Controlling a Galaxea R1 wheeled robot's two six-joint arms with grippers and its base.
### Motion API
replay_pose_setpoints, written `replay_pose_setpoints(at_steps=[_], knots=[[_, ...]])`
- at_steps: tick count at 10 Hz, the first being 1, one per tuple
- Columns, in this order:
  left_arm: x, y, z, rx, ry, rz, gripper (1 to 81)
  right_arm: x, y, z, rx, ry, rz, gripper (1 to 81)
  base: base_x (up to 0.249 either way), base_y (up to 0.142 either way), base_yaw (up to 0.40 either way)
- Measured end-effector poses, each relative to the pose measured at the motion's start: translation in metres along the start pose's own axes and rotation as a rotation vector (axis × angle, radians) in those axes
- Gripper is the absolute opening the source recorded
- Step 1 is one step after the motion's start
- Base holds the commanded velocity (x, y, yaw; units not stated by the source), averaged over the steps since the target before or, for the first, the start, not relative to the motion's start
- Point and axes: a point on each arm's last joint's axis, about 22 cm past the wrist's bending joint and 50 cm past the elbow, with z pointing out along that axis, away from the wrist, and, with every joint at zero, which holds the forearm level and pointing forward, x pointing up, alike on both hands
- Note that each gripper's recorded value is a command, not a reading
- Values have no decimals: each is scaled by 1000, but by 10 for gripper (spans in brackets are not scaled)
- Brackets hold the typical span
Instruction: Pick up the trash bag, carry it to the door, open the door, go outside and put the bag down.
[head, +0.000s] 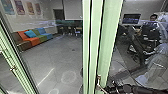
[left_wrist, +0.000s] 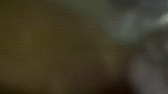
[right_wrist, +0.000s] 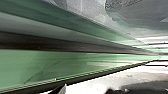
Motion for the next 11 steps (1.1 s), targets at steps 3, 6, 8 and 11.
replay_pose_setpoints(at_steps=[3,6,8,11], knots=[[-6,1,1,-1,-6,-2,10,-2,2,-4,10,7,23,811,89,0,0],[-4,1,0,-2,-8,-3,10,22,2,-9,10,55,51,811,70,0,0],[-5,1,0,-2,-13,-4,10,37,4,-14,5,79,70,811,33,0,0],[-1,1,0,-3,-13,-5,10,69,5,-37,-47,88,67,811,0,0,0]])
